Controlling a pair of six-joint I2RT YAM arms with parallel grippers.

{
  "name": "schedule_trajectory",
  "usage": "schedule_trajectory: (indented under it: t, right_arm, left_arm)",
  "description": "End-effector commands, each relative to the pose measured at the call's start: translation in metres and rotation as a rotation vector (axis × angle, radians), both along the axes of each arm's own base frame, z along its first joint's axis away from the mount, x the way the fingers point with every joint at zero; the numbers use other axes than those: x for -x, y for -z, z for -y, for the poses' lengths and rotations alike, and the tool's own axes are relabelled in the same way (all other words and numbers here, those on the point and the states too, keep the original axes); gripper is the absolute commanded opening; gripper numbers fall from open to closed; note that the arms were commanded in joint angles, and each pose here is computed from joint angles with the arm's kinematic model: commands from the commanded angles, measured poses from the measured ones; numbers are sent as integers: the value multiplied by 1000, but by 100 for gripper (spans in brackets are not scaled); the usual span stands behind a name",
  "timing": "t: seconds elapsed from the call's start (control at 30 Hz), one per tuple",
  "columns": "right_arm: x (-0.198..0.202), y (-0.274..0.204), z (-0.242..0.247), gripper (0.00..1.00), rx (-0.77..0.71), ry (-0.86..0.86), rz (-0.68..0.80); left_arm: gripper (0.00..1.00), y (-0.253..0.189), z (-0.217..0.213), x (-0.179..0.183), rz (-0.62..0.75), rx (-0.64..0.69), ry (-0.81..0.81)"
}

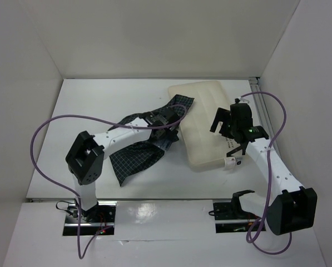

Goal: Put the pillow into the pillowcase

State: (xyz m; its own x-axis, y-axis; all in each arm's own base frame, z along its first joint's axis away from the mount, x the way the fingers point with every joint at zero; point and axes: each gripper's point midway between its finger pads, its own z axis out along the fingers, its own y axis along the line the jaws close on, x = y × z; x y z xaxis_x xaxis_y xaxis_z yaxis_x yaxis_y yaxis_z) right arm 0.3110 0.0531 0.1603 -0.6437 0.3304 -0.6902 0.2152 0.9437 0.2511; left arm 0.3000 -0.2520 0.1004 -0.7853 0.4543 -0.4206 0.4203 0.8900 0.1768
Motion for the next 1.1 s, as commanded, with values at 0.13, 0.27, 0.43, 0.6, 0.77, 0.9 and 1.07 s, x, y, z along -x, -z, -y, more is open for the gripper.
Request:
schedule_trajectory:
  t: [0.13,0.27,0.43,0.6,0.77,0.9,1.07]
  right_arm:
    - [-3,-7,-5,99,-2,-28,28]
    - [-1,-5,-3,99,7,-20,19]
    - [-2,-14,2,99,24,1,34]
    - [-3,-20,2,99,20,2,52]
    - [-12,-29,-11,99,-21,-55,70]
    - [-12,-27,-39,99,-50,-158,37]
    - [-8,-36,-99,99,-43,-335,23]
  left_arm:
    - [97,10,22,-28,34,-26,16]
    - [90,5,21,-45,75,-36,-24]
    - [49,-6,19,-60,98,-11,-60]
    - [0,-33,10,-73,125,16,-73]
    - [0,-79,-37,-100,175,81,-232]
    - [0,-108,-126,-144,149,227,-528]
    - [0,-139,-276,-183,284,277,-980]
